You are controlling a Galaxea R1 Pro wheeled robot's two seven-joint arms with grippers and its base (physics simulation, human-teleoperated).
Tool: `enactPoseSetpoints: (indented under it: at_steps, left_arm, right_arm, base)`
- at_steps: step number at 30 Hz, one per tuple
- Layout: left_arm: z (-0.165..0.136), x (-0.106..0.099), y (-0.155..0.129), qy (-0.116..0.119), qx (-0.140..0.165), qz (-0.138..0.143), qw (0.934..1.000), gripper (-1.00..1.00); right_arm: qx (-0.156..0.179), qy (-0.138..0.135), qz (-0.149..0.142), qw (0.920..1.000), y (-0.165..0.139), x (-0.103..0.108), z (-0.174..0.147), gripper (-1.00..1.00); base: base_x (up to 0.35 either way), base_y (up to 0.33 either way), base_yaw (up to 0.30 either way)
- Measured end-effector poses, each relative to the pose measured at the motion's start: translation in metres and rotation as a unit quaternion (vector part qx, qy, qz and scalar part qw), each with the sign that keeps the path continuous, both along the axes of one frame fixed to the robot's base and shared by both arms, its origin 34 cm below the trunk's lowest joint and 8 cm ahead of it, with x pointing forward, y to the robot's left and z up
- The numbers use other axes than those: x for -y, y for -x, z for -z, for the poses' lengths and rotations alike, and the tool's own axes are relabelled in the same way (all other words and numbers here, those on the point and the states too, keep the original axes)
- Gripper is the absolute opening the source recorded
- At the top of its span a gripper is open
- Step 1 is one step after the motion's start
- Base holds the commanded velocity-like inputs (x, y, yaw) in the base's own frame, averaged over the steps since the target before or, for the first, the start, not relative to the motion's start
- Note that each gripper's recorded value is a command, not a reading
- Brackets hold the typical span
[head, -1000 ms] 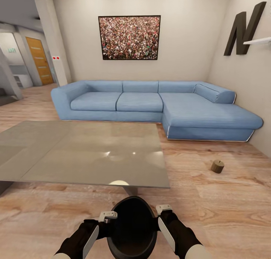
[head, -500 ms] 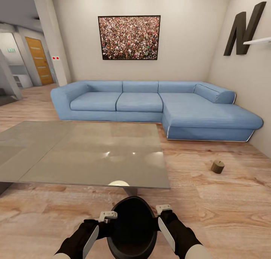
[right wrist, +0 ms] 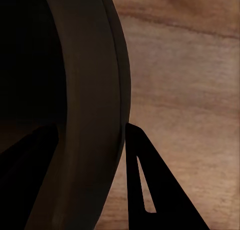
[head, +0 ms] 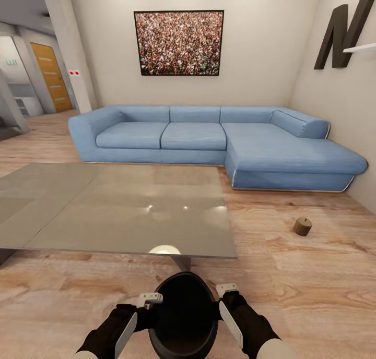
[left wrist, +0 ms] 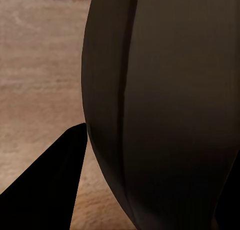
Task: Place each of the two pumpkins and all three candles from the living room inside a cabinet in the living room (use any cabinet), then make sure every cabinet is closed, and position the cauldron so it is next to a table in the living room.
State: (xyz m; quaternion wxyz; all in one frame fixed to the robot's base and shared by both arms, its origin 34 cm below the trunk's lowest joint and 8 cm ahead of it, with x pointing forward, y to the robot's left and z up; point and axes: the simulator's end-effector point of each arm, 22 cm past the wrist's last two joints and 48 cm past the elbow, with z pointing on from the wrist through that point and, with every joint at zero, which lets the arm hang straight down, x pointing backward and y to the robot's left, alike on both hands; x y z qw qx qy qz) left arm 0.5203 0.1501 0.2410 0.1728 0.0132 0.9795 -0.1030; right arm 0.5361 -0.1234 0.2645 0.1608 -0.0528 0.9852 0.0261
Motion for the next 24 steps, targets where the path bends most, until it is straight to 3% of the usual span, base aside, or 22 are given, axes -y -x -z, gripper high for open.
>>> enactPoseSetpoints:
  at_steps: [24]
  left_arm:
    - [0.026,0.0,0.015,0.0,-0.028,0.0,0.9996,-1.0]
  right_arm:
    - [-0.028,0.0,0.0,0.9996,0.014,0.0,0.027,-1.0]
  base:
    - [0.0,0.0,0.0]
